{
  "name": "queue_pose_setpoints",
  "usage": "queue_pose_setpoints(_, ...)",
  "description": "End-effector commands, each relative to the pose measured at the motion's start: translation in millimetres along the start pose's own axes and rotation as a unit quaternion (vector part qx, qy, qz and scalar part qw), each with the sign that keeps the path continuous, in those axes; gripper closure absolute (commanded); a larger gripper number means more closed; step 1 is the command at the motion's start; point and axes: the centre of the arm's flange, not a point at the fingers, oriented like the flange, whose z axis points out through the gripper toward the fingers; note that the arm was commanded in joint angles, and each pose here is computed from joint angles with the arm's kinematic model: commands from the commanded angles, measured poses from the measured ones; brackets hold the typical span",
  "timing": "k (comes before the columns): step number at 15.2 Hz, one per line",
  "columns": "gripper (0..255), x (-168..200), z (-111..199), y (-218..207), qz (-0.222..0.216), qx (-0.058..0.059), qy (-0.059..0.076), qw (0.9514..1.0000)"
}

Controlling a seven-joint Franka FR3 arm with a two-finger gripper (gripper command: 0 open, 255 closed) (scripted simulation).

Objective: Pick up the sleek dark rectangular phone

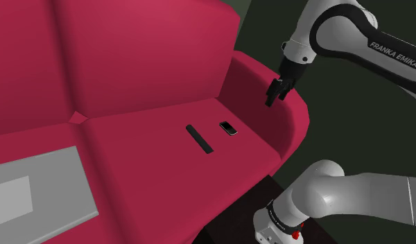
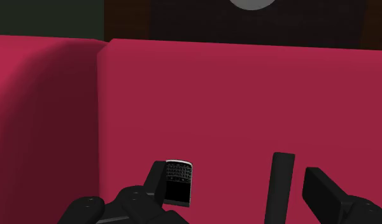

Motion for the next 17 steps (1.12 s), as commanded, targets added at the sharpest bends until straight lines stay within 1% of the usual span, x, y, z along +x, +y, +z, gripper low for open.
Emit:
queue_pose_setpoints(1, 0, 0.0, 0.0, 0.0, 0.0, 0.0, 0.0, 1.0)
queue_pose_setpoints(17, 0, 114.8, 168.3, 67.7, -0.035, 0.05, 0.011, 0.9981)
